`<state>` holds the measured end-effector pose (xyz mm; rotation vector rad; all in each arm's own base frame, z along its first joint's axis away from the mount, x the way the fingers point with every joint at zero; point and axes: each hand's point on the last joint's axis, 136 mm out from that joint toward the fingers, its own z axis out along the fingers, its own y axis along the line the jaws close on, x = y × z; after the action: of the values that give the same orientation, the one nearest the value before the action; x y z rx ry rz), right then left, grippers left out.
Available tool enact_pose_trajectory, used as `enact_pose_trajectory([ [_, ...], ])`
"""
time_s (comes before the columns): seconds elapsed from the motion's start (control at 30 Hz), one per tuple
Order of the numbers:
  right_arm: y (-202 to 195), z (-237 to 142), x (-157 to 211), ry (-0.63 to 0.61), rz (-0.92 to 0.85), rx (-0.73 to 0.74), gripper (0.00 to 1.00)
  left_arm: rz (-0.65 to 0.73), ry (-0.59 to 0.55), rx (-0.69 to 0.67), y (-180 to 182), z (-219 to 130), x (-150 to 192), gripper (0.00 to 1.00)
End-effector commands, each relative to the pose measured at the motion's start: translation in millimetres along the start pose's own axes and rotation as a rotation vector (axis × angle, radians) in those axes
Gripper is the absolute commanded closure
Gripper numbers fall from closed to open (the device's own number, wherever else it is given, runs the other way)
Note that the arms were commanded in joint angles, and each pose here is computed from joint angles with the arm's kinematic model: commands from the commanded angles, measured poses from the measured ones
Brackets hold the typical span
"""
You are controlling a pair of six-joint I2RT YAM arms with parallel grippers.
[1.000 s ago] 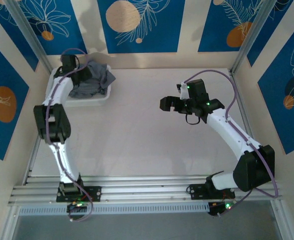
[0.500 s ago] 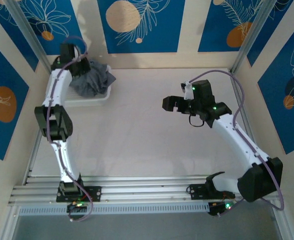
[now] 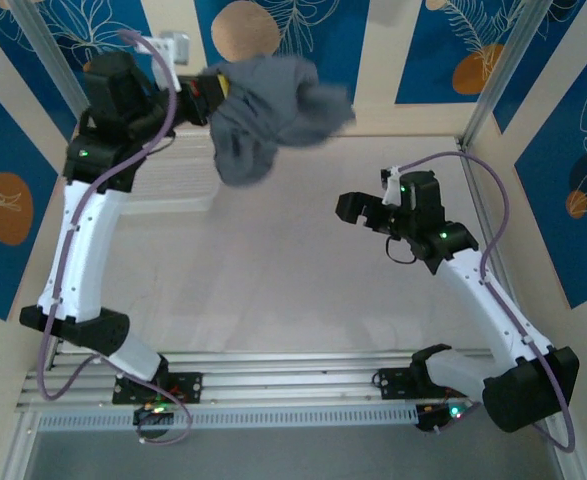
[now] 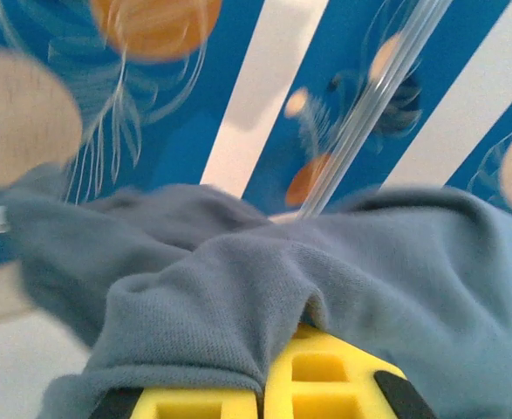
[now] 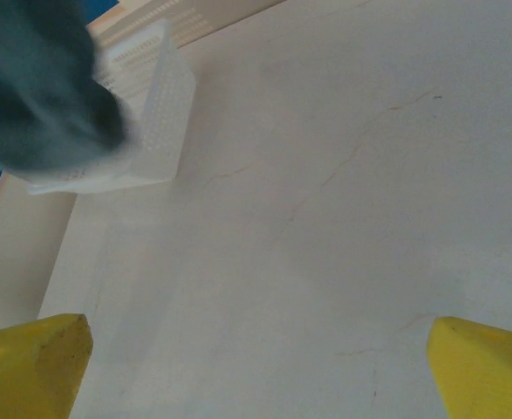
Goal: Fold the inside-out t-shirt
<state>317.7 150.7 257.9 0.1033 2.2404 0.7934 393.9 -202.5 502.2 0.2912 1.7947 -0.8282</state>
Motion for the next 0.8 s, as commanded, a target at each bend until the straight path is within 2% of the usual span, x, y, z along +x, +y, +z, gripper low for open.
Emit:
enact_pose_trajectory([
  [0.0,-7,-6,4,-0.001,0.058,-0.003,0.01,-0.089,0.238,-0.089,59,51,101,1.0],
  [0.1,-20,-8,9,0.008,0.093,0.032,0.01,-0.124,0.345,-0.092,71,53,166,1.0],
  [0.13,-23,-8,10,0.011,0.101,0.038,0.01,-0.134,0.369,-0.097,75,51,184,0.92],
  [0.17,-25,-8,12,0.014,0.105,0.041,0.01,-0.14,0.381,-0.106,79,46,200,0.78],
  [0.2,-26,-8,12,0.015,0.105,0.041,0.01,-0.143,0.385,-0.131,85,41,213,0.69],
  [0.3,-19,-2,17,0.043,0.086,0.001,0.01,-0.169,0.394,-0.192,95,20,242,0.51],
  [0.37,-11,8,22,0.087,0.058,-0.018,0.01,-0.168,0.38,-0.2,93,5,253,0.48],
  [0.47,6,30,39,0.176,0.001,-0.03,0.06,-0.182,0.357,-0.298,103,-19,268,0.43],
  [0.53,20,51,54,0.224,-0.02,-0.048,0.11,-0.218,0.365,-0.436,124,-36,281,0.43],
  [0.6,37,74,75,0.281,-0.073,-0.075,0.12,-0.267,0.39,-0.541,139,-47,298,0.5],
  [0.67,38,97,87,0.309,-0.109,-0.039,0.12,-0.339,0.376,-0.52,138,-43,314,0.53],
  [0.77,32,136,102,0.359,-0.137,-0.015,0.15,-0.433,0.345,-0.444,127,-29,338,0.51],
])
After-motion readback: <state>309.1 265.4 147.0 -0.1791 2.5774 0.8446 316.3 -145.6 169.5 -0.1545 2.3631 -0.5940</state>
